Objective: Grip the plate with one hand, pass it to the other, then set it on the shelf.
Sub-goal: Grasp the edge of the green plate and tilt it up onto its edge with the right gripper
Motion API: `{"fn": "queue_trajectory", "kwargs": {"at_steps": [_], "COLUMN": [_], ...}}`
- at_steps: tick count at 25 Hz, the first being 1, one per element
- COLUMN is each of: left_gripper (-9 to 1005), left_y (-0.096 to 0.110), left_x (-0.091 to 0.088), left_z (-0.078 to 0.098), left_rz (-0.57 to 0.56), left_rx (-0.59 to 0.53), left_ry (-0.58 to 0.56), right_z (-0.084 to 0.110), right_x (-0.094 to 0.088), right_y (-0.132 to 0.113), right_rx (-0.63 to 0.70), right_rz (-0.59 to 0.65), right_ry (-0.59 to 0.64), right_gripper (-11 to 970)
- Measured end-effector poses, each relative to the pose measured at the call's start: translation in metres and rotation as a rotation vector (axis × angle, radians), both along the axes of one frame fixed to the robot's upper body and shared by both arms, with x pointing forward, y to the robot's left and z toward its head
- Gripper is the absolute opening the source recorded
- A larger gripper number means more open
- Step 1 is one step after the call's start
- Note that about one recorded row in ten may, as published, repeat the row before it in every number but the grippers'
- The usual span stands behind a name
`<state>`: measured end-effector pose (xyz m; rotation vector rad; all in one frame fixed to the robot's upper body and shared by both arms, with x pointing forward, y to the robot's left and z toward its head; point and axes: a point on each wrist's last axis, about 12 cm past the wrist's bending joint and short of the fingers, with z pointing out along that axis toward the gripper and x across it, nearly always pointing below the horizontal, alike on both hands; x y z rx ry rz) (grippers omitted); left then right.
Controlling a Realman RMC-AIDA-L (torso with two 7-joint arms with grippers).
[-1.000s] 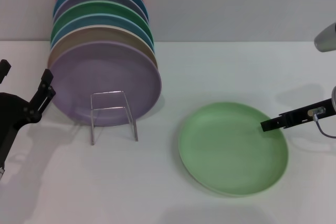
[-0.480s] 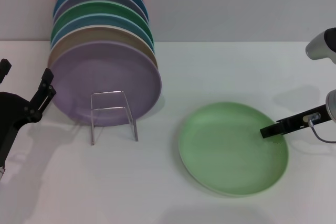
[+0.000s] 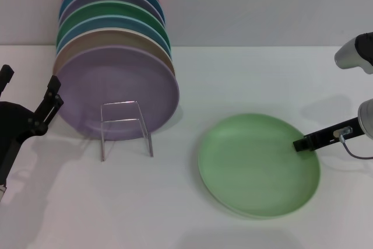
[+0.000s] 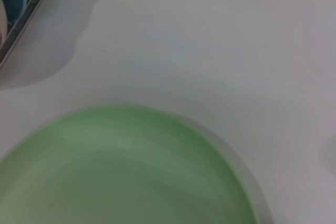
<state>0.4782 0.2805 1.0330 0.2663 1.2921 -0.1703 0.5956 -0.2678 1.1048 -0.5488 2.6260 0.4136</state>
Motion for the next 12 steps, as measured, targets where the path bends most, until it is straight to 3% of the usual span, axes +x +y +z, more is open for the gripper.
{"fn": "queue_trajectory", "kwargs": {"at_steps": [6, 12], "left_gripper": [857, 858], "left_y": [-0.0007, -0.0022], "left_x": [0.001, 0.0019], "left_z": [0.0006, 0.0018], "left_rz": [-0.004, -0.011], "left_rx": [0.0, -0.001], "left_ry": [-0.002, -0.01], "right_z": [-0.0007, -0.0017], "right_x": [-0.0002, -0.0023], "right_y": [0.0003, 0.0002], "right_rx": [-0.001, 0.012], "right_rz": [0.011, 0.012], "right_ry": [-0.003, -0.014], "right_gripper": [89, 70]}}
